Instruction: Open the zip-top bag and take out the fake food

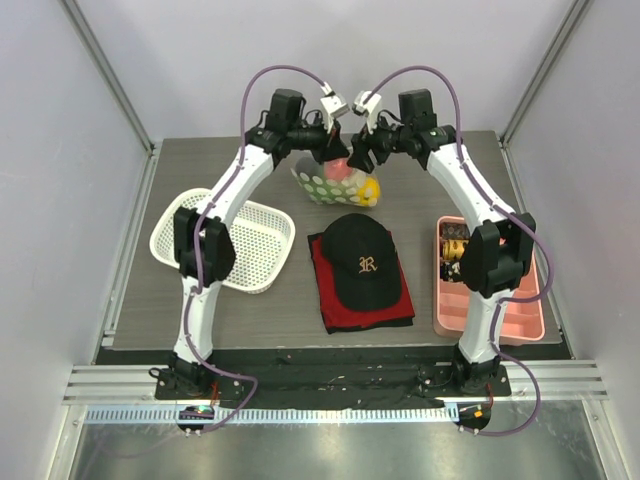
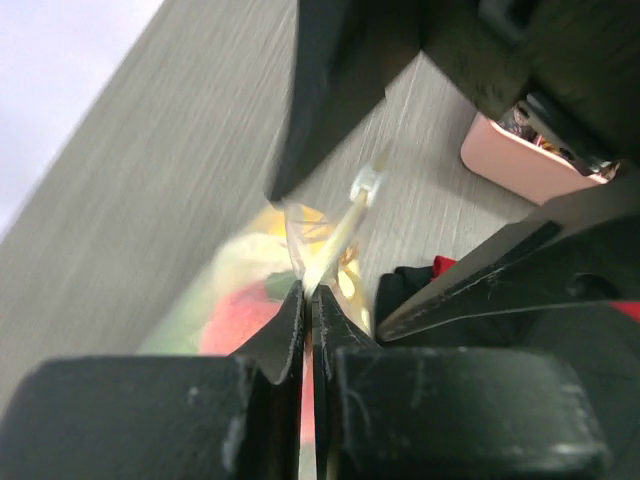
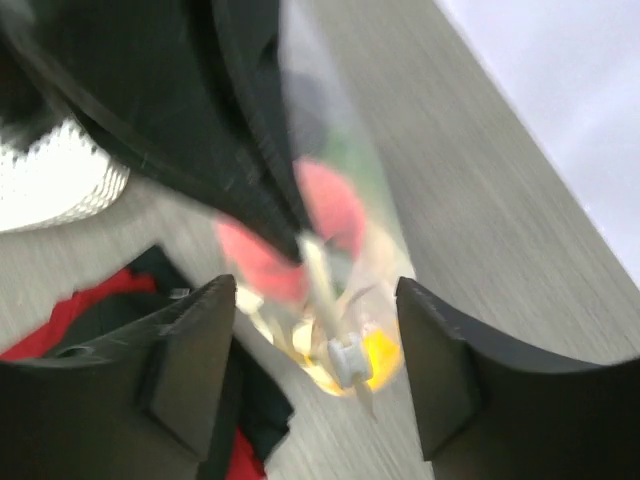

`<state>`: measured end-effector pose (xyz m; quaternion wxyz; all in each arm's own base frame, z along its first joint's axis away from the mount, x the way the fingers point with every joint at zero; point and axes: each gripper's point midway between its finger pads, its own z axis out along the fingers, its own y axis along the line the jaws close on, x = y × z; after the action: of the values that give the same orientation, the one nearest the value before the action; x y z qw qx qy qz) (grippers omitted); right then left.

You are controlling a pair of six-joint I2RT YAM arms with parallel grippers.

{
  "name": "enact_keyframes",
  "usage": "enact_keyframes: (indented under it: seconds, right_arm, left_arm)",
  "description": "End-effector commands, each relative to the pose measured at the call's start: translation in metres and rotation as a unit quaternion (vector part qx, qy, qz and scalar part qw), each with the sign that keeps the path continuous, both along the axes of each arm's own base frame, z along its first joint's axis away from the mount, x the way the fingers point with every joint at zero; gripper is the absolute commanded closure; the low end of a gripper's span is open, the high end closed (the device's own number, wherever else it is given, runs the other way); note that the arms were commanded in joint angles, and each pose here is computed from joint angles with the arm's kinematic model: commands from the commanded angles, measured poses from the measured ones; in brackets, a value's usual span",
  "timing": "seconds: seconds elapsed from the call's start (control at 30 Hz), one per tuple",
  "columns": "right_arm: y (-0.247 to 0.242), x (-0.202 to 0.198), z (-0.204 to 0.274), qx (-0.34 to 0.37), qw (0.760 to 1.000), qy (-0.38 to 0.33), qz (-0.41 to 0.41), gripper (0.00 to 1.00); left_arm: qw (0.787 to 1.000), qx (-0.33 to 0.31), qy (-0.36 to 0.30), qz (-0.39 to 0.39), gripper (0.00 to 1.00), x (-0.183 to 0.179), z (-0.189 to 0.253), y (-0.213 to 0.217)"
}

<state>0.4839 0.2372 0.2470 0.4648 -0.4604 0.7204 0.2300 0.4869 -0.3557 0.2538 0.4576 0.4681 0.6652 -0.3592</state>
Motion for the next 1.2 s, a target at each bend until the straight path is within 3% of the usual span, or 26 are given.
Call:
enact_keyframes:
  seconds: [0.0, 0.03, 0.13, 0.27, 0.53, 0.87, 1.07, 1.13, 1.17]
  right_arm:
    - [0.000, 0.016, 0.075, 0.102, 0.990, -0.078, -0.061, 0.24]
    - [-0.003, 0.011, 0.056, 0.114, 0.990, -0.060, -0.063, 0.23]
    - [-0.011, 0.001, 0.069, 0.190, 0.977, -0.076, -0.056, 0.21]
    - [-0.013, -0.011, 0.062, 0.228, 0.971, -0.066, -0.023, 0.26]
    - [-0.022, -0.010, 0.045, 0.237, 0.968, -0.081, -0.032, 0.29]
    - [-0.013, 0.001, 0.062, 0.274, 0.958, -0.080, -0.011, 0.46]
    - [-0.011, 0.013, 0.062, 0.285, 0.956, -0.072, -0.003, 0.47]
    - [-0.007, 0.015, 0.060, 0.290, 0.955, -0.060, 0.004, 0.61]
    - [-0.006, 0.015, 0.062, 0.293, 0.954, -0.058, 0.009, 0.77]
  left_arm:
    - [0.996, -0.065, -0.023, 0.052, 1.00, 0.000, 0.058, 0.005]
    - [0.996, -0.077, -0.016, 0.051, 1.00, -0.002, 0.062, 0.005]
    - [0.992, -0.112, 0.031, 0.050, 1.00, -0.012, 0.068, 0.003]
    - [0.981, -0.158, 0.100, 0.046, 1.00, -0.017, 0.075, 0.004]
    - [0.976, -0.178, 0.119, 0.042, 1.00, -0.014, 0.084, 0.013]
    - [0.972, -0.185, 0.141, 0.021, 1.00, -0.020, 0.082, 0.010]
    - [0.972, -0.184, 0.145, 0.005, 1.00, -0.026, 0.083, 0.010]
    - [0.972, -0.184, 0.144, 0.006, 1.00, -0.027, 0.085, 0.010]
    - [0.972, -0.184, 0.143, 0.009, 1.00, -0.026, 0.085, 0.010]
